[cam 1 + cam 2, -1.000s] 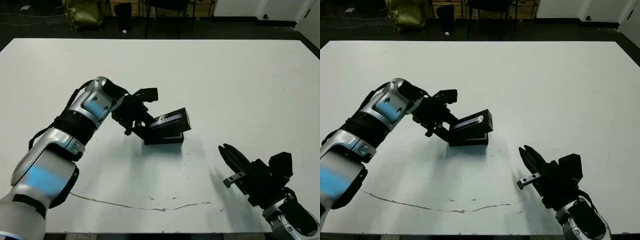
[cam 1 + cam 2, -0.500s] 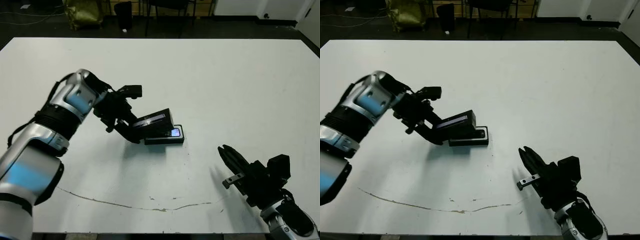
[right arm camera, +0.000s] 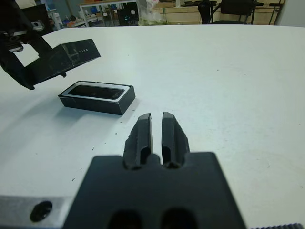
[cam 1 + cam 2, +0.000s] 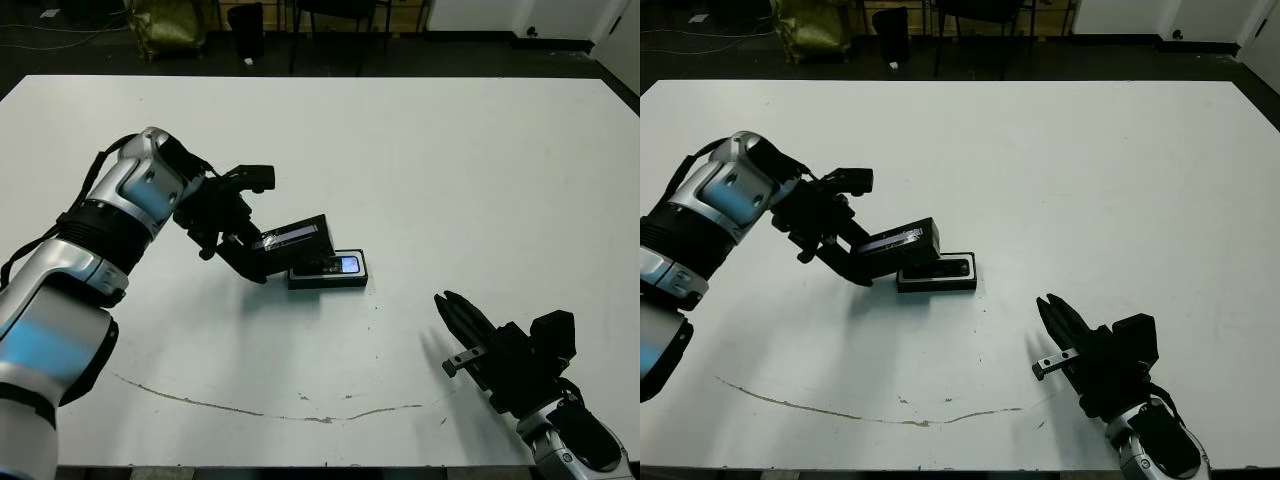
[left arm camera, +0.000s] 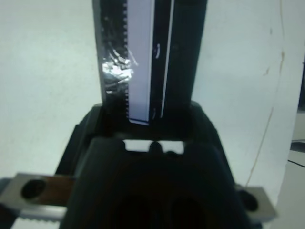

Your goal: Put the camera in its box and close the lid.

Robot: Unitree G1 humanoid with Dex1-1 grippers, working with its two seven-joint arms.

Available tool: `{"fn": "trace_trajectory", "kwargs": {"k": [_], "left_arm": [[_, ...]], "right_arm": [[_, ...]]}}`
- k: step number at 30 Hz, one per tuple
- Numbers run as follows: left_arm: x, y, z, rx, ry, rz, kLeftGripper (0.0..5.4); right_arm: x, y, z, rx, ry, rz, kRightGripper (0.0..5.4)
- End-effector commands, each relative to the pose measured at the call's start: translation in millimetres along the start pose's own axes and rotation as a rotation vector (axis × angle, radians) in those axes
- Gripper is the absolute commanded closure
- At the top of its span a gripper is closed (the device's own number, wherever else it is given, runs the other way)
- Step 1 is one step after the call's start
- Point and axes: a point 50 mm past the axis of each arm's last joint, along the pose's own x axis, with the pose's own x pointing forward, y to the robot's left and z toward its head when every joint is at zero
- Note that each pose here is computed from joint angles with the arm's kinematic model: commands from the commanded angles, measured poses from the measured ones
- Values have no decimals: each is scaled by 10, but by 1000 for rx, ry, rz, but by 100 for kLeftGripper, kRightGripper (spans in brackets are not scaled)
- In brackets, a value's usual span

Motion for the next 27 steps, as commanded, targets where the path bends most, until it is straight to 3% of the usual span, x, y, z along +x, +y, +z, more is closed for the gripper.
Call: {"fn": "trace_trajectory", "kwargs": {"k": [1, 12, 27], "left_arm": [[96, -2, -29, -7, 31, 4, 317], [244, 48, -30, 3, 46, 32, 317], [257, 60, -43, -19, 29, 44, 317]], "right_arm": [[-2, -6, -38, 14, 10, 2, 540], [-18, -3, -36, 7, 21, -8, 540], [-31, 2, -44, 12, 22, -3, 540]]}}
